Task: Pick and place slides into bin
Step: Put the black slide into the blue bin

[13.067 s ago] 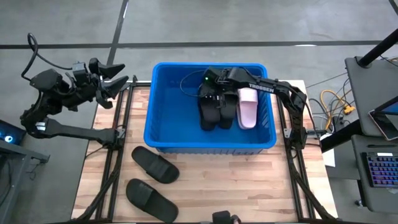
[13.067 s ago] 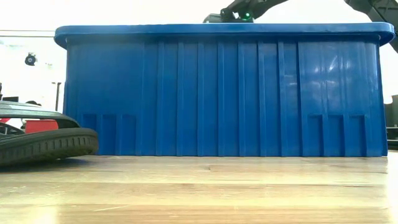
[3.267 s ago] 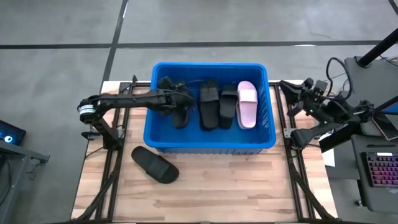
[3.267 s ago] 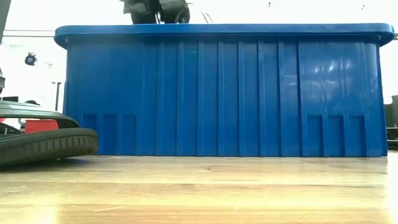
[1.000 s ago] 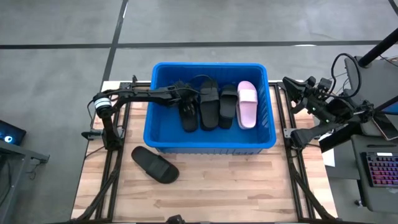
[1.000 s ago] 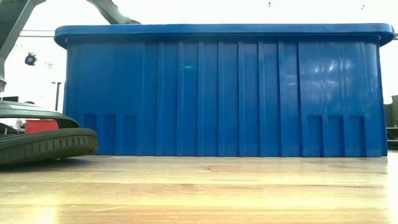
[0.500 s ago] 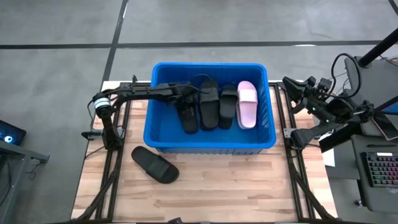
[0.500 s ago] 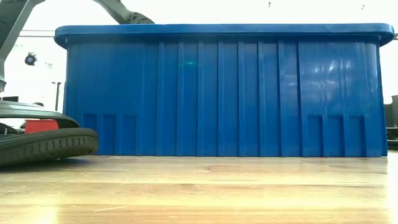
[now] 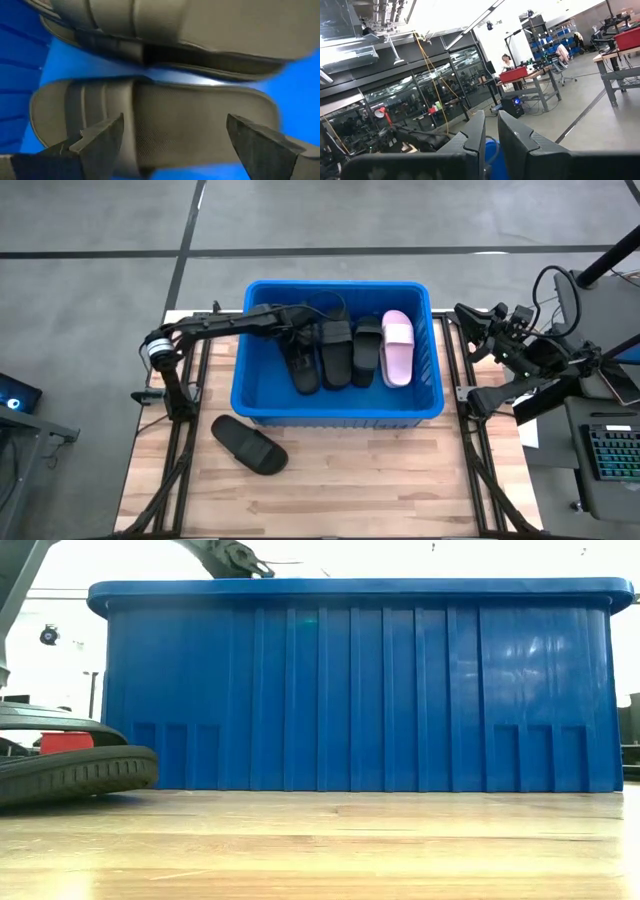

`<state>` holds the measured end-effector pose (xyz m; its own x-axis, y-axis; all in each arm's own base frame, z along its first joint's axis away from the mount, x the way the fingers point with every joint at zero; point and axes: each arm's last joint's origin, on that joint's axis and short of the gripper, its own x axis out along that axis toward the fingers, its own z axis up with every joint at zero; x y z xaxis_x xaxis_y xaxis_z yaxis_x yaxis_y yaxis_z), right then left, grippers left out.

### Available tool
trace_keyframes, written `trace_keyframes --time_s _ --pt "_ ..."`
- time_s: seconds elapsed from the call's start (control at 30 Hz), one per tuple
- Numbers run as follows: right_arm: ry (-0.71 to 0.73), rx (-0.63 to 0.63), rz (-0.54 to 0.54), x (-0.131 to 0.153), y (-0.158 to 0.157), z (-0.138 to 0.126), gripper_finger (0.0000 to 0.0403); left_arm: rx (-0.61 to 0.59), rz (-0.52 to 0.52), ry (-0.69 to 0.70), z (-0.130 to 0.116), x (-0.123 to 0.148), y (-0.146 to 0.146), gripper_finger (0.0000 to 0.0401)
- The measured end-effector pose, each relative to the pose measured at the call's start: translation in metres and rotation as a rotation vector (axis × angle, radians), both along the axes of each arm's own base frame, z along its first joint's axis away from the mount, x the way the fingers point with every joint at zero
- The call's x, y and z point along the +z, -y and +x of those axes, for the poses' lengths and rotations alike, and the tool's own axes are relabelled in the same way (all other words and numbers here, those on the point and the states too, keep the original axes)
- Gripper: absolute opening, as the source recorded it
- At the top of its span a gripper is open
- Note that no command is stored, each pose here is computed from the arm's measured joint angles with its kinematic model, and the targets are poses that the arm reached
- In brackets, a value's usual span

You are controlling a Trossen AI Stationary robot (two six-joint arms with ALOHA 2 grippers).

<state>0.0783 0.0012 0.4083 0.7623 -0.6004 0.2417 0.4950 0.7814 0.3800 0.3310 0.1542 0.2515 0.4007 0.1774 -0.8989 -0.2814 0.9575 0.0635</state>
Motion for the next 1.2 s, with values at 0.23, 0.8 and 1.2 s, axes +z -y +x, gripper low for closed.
trace_keyframes --time_s 0.23,0.8,1.2 --pt "0.001 0.000 0.000 0.000 0.000 0.000 0.0044 -0.071 -0.086 0.056 -0.016 0.041 0.021 0.0334" --pt "-0.192 -0.115 -0.305 0.006 0.001 -0.003 0.0044 0.176 -0.539 0.502 -0.061 0.139 0.105 0.0334" --pt "-0.422 -0.311 -0.519 0.010 0.006 -0.012 0.0044 0.356 -0.872 0.437 -0.060 0.145 0.198 0.0334"
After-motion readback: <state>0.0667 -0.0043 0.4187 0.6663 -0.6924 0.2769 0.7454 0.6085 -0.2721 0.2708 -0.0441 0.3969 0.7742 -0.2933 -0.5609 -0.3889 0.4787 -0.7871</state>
